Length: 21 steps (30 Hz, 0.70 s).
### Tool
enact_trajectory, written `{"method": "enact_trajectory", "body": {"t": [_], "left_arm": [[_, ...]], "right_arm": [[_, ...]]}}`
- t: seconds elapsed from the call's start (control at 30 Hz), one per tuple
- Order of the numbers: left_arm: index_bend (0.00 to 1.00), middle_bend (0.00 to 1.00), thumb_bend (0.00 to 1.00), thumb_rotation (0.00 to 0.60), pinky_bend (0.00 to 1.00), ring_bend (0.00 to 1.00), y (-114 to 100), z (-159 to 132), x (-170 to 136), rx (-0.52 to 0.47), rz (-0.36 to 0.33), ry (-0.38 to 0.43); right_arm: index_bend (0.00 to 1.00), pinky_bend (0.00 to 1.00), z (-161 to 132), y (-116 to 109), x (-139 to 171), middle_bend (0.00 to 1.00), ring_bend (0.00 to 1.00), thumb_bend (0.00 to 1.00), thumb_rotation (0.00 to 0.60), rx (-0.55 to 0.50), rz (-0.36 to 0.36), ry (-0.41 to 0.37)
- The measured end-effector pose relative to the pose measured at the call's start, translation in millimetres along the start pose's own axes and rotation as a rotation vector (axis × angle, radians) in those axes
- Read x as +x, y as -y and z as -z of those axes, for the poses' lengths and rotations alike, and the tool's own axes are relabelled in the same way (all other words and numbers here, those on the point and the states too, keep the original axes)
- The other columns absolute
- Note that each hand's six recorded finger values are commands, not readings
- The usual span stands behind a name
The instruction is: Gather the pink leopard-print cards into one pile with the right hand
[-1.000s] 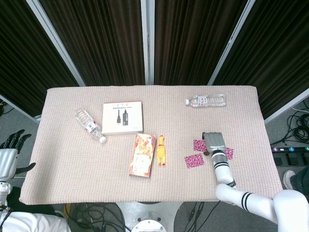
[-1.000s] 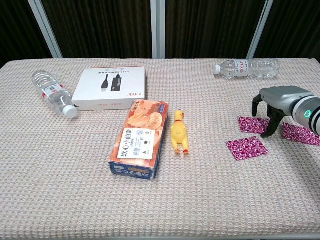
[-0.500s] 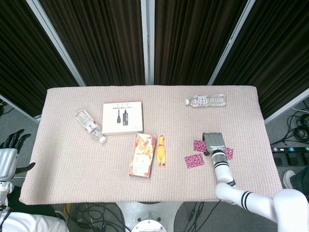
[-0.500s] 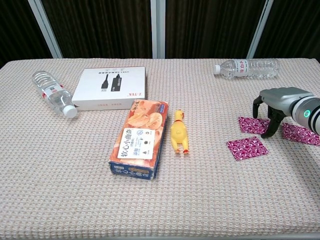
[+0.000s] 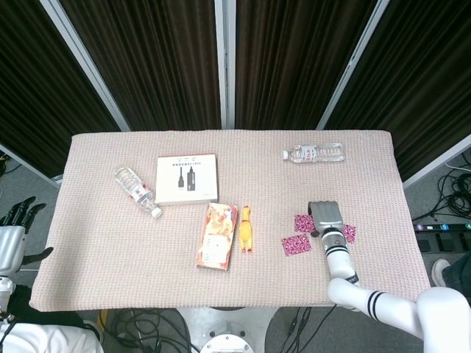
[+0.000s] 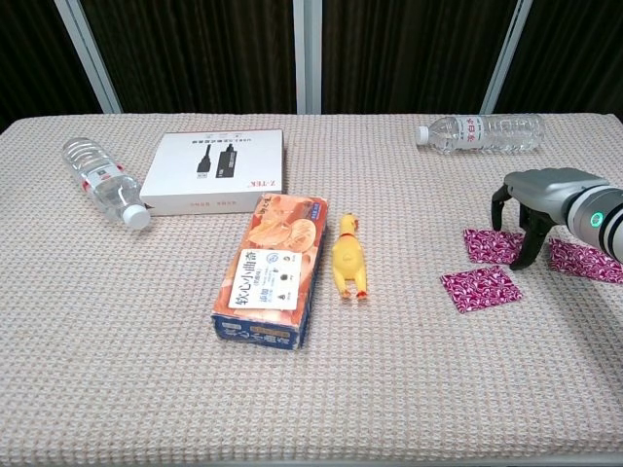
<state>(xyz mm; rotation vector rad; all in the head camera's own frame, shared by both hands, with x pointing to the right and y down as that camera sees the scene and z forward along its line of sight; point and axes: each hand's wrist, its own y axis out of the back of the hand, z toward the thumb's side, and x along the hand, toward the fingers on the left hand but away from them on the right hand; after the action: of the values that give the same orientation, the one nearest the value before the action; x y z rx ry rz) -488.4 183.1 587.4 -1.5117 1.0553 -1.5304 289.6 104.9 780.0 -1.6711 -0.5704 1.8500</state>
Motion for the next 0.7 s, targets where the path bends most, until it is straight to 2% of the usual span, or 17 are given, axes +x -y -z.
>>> {"method": "enact_trajectory", "body": {"t": [0.47,0.57,0.7], "left_arm": [[0.22,0.19,0.0,0.6,0.3,0.13,-0.6,0.1,-0.6,-0.004,0.001,0.0],[0.22,0.19,0.0,0.6,0.3,0.13,0.0,-1.2,0.5,-0.004,0.004,0.003],[0.22,0.19,0.0,0.6,0.3,0.13,1.7,-3.8,1.1,-0.006,0.009,0.011]], "right_arm": [[0.45,1.0,6.2,-24.4,13.8,1.0,1.0,0.0,0.6,-0.043,0.051,0.004],[0.45,1.0,13.5,-27.4,20.7,1.0,1.0,0.0,0.6,-0.047,0.056,0.027],[0.45,1.0,34.0,-28.6,34.5,1.0,1.0,0.0,0.6,-0.058,0.059,0.099]]}}
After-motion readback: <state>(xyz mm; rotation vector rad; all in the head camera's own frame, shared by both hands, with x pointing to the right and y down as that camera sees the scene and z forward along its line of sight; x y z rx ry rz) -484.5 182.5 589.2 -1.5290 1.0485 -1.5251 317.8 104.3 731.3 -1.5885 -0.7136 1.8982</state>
